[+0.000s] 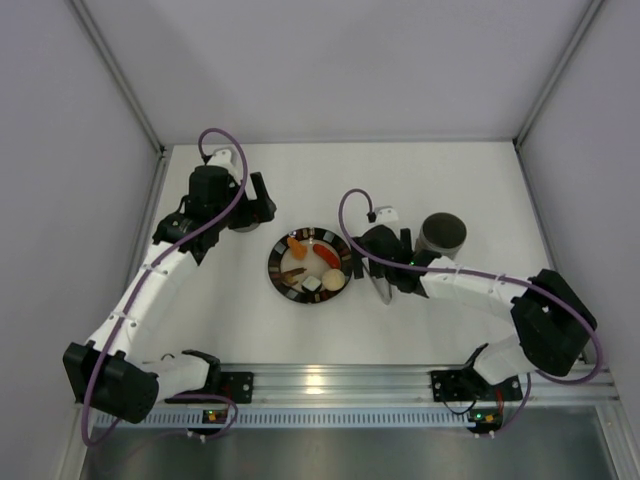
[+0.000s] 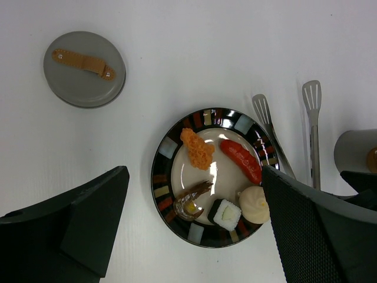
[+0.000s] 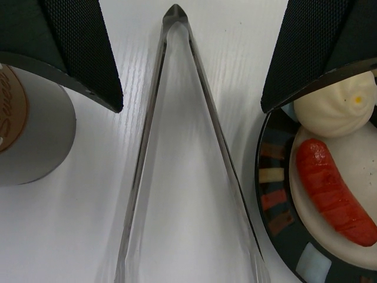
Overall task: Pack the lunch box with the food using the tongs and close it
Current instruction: Pick up the clamp at the center of the board.
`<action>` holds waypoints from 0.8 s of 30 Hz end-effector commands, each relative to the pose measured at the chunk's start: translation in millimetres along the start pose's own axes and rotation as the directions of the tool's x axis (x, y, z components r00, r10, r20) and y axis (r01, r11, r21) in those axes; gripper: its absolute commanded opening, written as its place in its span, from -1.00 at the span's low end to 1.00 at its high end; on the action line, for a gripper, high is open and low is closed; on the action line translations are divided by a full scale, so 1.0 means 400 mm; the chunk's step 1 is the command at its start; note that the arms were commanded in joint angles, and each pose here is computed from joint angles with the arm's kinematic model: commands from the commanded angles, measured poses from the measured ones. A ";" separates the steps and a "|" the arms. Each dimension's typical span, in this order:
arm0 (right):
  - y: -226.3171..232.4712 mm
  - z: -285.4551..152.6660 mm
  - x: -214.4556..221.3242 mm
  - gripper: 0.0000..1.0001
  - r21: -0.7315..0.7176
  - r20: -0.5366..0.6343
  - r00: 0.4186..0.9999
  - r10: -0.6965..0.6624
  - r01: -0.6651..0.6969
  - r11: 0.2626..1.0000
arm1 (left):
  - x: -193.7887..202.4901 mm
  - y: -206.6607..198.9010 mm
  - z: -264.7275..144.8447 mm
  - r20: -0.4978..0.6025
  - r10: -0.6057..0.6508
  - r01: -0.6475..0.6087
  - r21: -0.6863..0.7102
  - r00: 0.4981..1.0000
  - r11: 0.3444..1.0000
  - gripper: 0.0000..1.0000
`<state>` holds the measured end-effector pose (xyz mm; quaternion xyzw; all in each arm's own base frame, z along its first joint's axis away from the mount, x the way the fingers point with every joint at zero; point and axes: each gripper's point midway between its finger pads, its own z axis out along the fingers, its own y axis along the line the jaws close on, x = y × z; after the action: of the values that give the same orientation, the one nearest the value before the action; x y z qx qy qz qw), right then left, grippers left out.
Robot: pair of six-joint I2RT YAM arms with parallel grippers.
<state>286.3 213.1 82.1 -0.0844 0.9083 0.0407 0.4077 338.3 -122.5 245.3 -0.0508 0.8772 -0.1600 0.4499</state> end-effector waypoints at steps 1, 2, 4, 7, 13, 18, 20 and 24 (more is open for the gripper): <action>0.014 0.031 -0.044 0.99 -0.031 0.062 0.997 0.046 -0.044 0.999 | -0.016 -0.002 -0.009 0.029 0.017 -0.017 0.006 0.999 1.000 0.98; 0.012 0.040 -0.034 0.99 -0.031 0.052 0.998 0.047 -0.045 0.998 | -0.014 -0.001 -0.008 0.027 0.019 -0.019 0.003 0.999 1.000 0.98; 0.014 0.051 -0.037 0.99 -0.050 0.055 0.997 0.062 -0.060 0.997 | -0.013 0.000 -0.006 0.024 0.017 -0.017 0.002 1.000 1.000 0.98; 0.004 0.069 -0.028 0.99 -0.043 0.040 0.997 0.069 -0.067 0.997 | -0.012 0.001 -0.005 0.022 0.019 -0.019 -0.001 1.000 1.000 0.98; 0.008 0.097 -0.017 0.99 -0.080 0.019 0.998 0.062 -0.060 0.995 | -0.010 0.003 -0.002 0.019 0.018 -0.018 -0.005 1.000 1.000 0.98; 0.024 0.115 -0.009 0.99 -0.105 0.001 0.999 0.039 -0.038 0.994 | -0.011 0.006 0.000 0.020 0.021 -0.021 -0.012 1.000 1.000 0.98; 0.017 0.116 0.001 0.98 -0.093 -0.008 0.999 0.034 -0.034 0.995 | -0.011 0.005 0.000 0.019 0.019 -0.019 -0.010 1.000 1.000 0.98; 0.001 0.120 0.015 0.97 -0.076 -0.017 1.000 0.020 -0.022 0.997 | -0.011 0.004 -0.002 0.020 0.019 -0.019 -0.007 1.000 1.000 0.98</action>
<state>304.4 217.5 39.7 -0.0938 0.9204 0.0714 0.3728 338.5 -121.9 245.1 -0.0499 0.8773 -0.1578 0.4505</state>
